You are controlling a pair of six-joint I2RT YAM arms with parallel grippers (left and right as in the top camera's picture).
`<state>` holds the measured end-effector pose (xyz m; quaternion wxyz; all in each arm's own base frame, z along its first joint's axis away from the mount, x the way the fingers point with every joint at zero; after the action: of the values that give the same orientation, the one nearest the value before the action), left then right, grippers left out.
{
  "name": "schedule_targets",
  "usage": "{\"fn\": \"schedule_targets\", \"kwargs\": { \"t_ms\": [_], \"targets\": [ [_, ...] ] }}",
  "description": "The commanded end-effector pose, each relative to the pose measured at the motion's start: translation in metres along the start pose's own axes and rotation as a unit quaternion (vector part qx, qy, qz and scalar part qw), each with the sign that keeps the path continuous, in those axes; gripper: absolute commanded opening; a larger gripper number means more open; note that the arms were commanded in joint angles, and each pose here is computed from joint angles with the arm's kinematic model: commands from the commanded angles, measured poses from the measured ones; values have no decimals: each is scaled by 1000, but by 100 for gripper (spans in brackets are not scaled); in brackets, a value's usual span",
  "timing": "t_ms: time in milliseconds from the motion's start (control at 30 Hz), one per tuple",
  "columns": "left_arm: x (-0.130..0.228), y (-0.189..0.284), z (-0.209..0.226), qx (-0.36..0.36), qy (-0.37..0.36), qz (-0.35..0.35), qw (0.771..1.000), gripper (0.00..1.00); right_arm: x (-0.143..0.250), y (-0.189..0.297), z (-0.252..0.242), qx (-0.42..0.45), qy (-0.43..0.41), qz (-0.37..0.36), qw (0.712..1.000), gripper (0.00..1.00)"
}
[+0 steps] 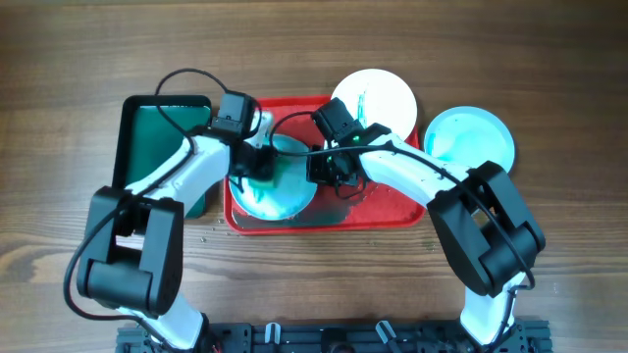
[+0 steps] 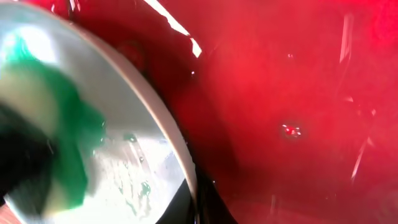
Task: Clean dirty plates on tray and stack at the side
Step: 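Scrub the held plate with the sponge in the left gripper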
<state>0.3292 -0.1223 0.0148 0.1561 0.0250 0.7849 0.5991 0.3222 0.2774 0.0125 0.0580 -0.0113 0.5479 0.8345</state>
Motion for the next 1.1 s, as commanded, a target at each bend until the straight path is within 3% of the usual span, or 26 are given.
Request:
{"fn": "schedule_targets", "kwargs": {
  "t_ms": [0,133,200,233,300,367,467,567,667,767,1000,1067],
  "targets": [
    [53,-18,-48,170,-79,81,979,4,-6,-1,9,-14,7,-3,1000,4],
    [38,-17,-43,155,-97,56,982,4,-6,-1,9,-14,7,-3,1000,4],
    [12,-21,-16,71,-54,22,996,4,-6,-1,9,-14,7,-3,1000,4],
    [-15,-20,15,-27,0,-26,999,4,-6,-1,9,-14,9,-3,1000,4],
    [-34,-14,43,-113,62,-73,989,4,-6,-1,9,-14,8,-3,1000,4],
    [-40,-1,75,-209,130,-109,963,4,-6,-1,9,-14,9,-4,1000,4],
    [-25,5,90,-260,164,-94,947,4,-7,-1,10,-16,9,-5,1000,4],
    [-1,-4,77,-225,144,-30,963,4,-7,-1,10,-16,9,-5,1000,4],
    [24,-17,26,-66,50,54,995,4,-7,-1,10,-16,10,-5,1000,4],
    [46,-12,-24,98,-64,97,988,4,-7,-1,10,-16,10,-5,1000,4],
    [49,-7,-42,160,-135,87,974,4,-7,-1,10,-17,12,-6,1000,5],
    [33,-12,-35,135,-150,55,978,4,-7,-1,11,-18,13,-5,1000,4]
  ]
}}
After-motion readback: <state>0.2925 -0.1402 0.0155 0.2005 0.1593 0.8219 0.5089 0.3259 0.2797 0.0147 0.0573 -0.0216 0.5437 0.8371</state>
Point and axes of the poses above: each gripper's point midway between its finger pads, its own y axis back along the fingers, its own z axis along the line the jaws close on, x = y × z, the point moved 1 cm from there along y, back along the fingers
